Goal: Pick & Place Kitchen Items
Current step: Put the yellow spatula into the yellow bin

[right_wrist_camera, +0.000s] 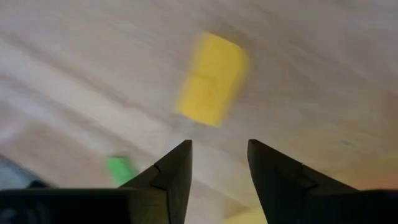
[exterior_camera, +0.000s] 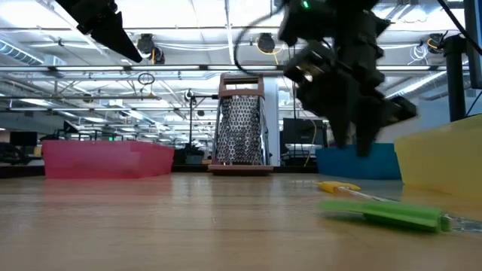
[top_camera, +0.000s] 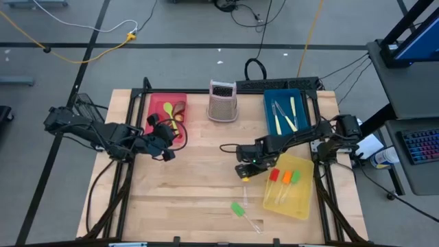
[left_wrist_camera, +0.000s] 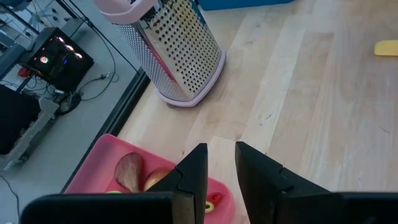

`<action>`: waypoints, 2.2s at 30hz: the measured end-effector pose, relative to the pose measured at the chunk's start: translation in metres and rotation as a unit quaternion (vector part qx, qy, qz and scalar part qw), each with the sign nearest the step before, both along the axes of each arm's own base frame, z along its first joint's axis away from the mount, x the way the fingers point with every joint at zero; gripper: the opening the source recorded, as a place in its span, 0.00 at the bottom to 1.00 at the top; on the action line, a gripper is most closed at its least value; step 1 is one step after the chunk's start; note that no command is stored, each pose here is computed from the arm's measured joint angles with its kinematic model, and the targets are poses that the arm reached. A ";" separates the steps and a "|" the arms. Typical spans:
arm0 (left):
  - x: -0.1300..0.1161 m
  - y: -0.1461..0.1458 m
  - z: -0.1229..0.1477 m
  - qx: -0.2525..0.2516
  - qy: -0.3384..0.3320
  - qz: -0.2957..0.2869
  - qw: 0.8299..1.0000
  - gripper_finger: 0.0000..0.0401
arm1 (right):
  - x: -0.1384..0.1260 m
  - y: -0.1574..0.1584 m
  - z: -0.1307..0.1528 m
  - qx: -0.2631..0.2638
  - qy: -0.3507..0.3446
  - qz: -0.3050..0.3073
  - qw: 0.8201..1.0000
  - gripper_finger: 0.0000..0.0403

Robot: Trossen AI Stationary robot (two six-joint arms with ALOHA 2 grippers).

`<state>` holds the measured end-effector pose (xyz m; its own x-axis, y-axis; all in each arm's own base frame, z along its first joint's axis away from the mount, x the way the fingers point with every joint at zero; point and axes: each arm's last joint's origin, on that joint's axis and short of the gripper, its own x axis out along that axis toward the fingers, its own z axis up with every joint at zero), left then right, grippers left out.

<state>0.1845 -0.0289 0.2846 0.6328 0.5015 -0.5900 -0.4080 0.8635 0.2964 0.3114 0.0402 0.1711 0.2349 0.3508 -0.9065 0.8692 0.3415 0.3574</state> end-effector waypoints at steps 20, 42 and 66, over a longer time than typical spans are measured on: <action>0.000 0.000 0.000 0.000 -0.001 0.004 1.000 0.22 | 0.019 -0.012 -0.014 -0.042 0.007 0.050 0.998 0.24; 0.000 0.000 0.000 -0.003 0.001 0.000 1.000 0.22 | 0.013 -0.018 -0.031 -0.032 -0.007 0.016 0.999 0.24; 0.000 0.000 0.000 -0.004 0.001 0.001 1.000 0.22 | 0.014 -0.009 -0.033 -0.123 -0.043 0.108 0.986 0.01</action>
<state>0.1841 -0.0292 0.2842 0.6312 0.4975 -0.5951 -0.4088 0.8654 0.2898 0.3252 0.0311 0.1380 0.2581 0.1733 -0.9504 0.7364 0.6015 0.3097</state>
